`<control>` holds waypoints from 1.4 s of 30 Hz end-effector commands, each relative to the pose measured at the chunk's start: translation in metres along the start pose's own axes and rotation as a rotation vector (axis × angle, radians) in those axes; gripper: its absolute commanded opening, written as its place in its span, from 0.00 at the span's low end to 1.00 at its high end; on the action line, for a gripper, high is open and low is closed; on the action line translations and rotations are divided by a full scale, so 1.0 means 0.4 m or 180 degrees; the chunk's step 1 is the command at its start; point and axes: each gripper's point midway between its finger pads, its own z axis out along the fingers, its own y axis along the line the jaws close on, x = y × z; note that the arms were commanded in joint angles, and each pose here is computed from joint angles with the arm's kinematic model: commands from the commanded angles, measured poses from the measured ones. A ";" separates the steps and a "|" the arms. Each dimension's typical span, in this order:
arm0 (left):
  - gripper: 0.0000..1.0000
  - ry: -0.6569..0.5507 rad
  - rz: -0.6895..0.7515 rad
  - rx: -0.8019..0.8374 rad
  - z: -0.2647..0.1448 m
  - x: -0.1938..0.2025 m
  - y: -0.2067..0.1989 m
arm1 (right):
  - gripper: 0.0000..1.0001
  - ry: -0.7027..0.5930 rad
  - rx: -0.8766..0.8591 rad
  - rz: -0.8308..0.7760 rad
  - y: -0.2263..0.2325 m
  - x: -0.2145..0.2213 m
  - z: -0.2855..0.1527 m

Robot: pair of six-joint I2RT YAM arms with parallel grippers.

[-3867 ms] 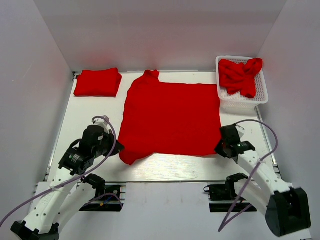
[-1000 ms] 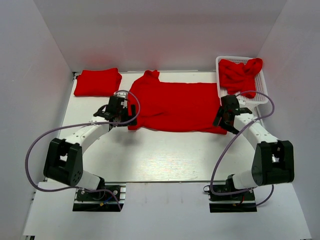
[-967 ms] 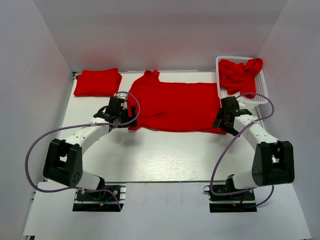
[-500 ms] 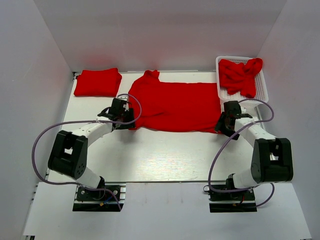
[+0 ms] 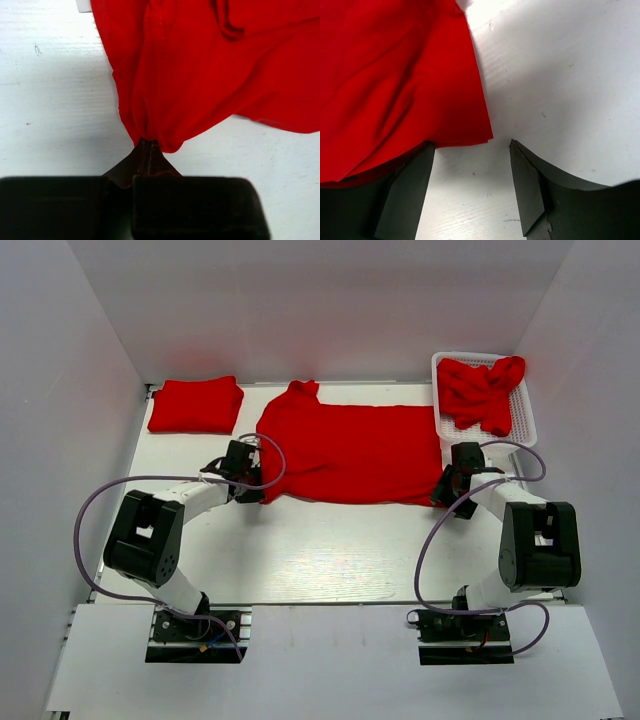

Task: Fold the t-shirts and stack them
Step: Fold the flattened tshirt in 1/3 of the way

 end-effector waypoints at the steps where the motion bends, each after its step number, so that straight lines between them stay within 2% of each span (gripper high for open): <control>1: 0.00 -0.0129 0.0043 0.0034 -0.003 -0.021 0.002 | 0.68 -0.0113 -0.0166 0.0067 0.027 -0.034 0.015; 3: 0.00 -0.0175 0.0077 0.0049 0.001 -0.025 0.002 | 0.65 -0.0117 -0.0134 0.0089 0.023 -0.040 0.019; 8: 0.00 -0.0446 0.0214 0.0017 -0.019 -0.043 0.016 | 0.40 -0.0156 -0.0159 0.0000 0.024 -0.054 0.038; 10: 0.00 -0.0700 0.0368 0.0037 -0.044 -0.080 0.014 | 0.24 -0.0136 -0.0177 -0.0037 0.028 -0.055 0.046; 11: 0.00 -0.0716 0.0426 0.0035 -0.051 -0.077 0.018 | 0.07 -0.0136 -0.0222 -0.0069 0.036 -0.059 0.042; 12: 0.00 -0.0773 0.0521 0.0038 -0.063 -0.087 0.017 | 0.00 -0.0125 -0.0233 -0.0086 0.034 -0.058 0.035; 17: 0.00 -0.1091 0.0295 -0.0311 -0.144 -0.118 0.067 | 0.00 -0.0162 0.0081 -0.0100 -0.020 -0.064 -0.025; 20: 0.00 -0.1001 0.0070 -0.0304 -0.166 -0.092 0.068 | 0.00 -0.0164 0.0125 -0.0023 -0.048 -0.077 -0.057; 22: 0.00 -0.1097 -0.0123 -0.0294 -0.202 -0.097 0.060 | 0.00 -0.0157 0.0082 -0.0019 -0.050 -0.073 -0.076; 26: 0.00 -0.1025 -0.0549 -0.0540 -0.245 -0.029 0.115 | 0.00 -0.0149 0.0215 -0.0008 -0.091 -0.056 -0.098; 32: 0.00 -0.0437 -0.0981 -0.0395 -0.225 0.190 0.120 | 0.00 0.0192 0.0234 0.0068 -0.131 0.064 -0.087; 33: 0.00 -0.0201 -0.1039 -0.0397 -0.217 0.254 0.125 | 0.00 0.0224 0.0214 0.0081 -0.132 0.077 -0.089; 34: 0.00 -0.0101 -0.1110 -0.0392 -0.215 0.283 0.125 | 0.00 0.0353 0.0244 0.0104 -0.144 0.119 -0.081; 39: 0.00 0.0481 -0.1448 -0.0472 -0.226 0.412 0.125 | 0.00 0.0493 0.0364 0.0251 -0.171 0.169 -0.069; 40: 0.06 0.0543 -0.1493 -0.0478 -0.230 0.414 0.120 | 0.14 0.0525 0.0427 0.0312 -0.176 0.173 -0.070; 42: 0.28 0.0608 -0.1553 -0.0531 -0.239 0.408 0.116 | 0.36 0.0472 0.0428 0.0346 -0.176 0.160 -0.076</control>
